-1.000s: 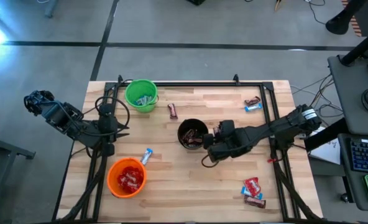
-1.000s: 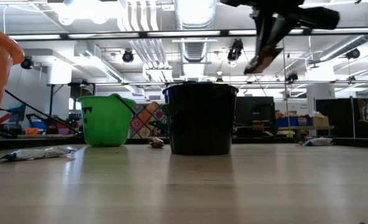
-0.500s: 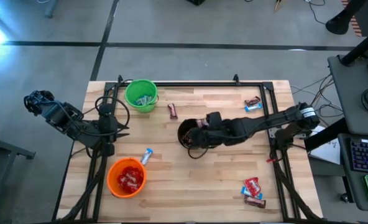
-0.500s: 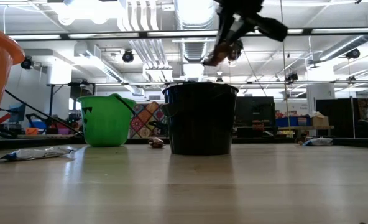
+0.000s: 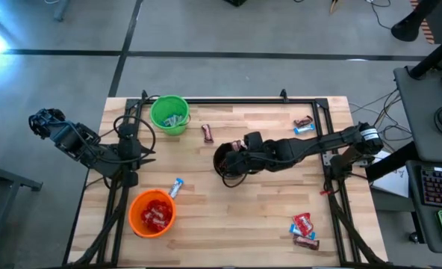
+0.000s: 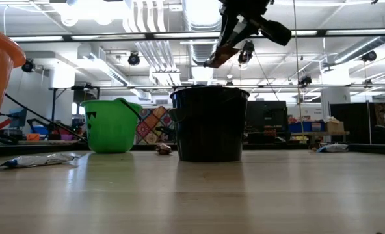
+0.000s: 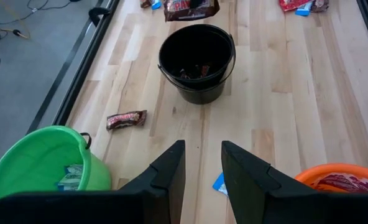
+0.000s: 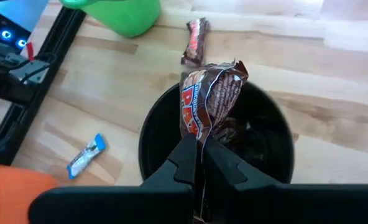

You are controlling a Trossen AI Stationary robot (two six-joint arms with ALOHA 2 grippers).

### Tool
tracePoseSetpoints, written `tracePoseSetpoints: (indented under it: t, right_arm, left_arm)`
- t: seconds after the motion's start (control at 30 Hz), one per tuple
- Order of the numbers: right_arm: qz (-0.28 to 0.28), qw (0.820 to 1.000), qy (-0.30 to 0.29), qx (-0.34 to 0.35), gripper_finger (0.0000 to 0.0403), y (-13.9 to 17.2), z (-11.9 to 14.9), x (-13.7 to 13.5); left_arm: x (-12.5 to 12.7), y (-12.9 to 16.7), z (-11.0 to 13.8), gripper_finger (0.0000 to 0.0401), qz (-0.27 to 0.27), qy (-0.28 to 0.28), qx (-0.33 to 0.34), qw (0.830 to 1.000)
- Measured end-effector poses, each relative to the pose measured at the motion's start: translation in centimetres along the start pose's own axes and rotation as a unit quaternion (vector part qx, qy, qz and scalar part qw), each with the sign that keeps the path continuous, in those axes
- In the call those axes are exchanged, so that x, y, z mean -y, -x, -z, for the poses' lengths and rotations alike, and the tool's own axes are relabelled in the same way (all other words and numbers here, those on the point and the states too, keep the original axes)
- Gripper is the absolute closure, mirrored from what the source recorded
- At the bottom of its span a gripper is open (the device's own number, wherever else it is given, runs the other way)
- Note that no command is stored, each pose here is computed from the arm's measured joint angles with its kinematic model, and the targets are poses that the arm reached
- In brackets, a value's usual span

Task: Sort candy
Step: Put the brown chocolate into the black bucket, then put the top left brown chocolate into the black bucket

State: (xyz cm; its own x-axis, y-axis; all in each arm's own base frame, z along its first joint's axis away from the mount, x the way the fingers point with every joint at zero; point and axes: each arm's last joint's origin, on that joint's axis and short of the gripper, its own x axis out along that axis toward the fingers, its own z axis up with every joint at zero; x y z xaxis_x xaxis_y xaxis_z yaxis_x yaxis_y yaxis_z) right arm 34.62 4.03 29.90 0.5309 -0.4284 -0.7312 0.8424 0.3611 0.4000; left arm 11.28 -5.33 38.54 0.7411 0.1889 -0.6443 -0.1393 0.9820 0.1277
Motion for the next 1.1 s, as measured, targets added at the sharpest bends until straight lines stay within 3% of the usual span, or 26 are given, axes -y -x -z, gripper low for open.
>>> tracePoseSetpoints:
  t: [0.3,0.7,1.1]
  right_arm:
    - [-0.032,0.999,0.009,-0.012,0.0394,-0.7,0.4,-0.6]
    - [-0.011,0.999,0.026,-0.032,0.0389,-3.8,2.2,-1.0]
    - [-0.013,0.999,0.036,-0.031,0.0301,-3.8,2.1,-1.1]
  left_arm:
    - [0.0,0.0,0.0,0.0314,0.0,0.0,0.0,1.0]
    - [0.1,-0.1,0.0,0.0314,-0.001,0.003,-0.001,1.0]
    - [0.1,-0.2,-0.1,0.0314,-0.002,0.002,-0.002,1.0]
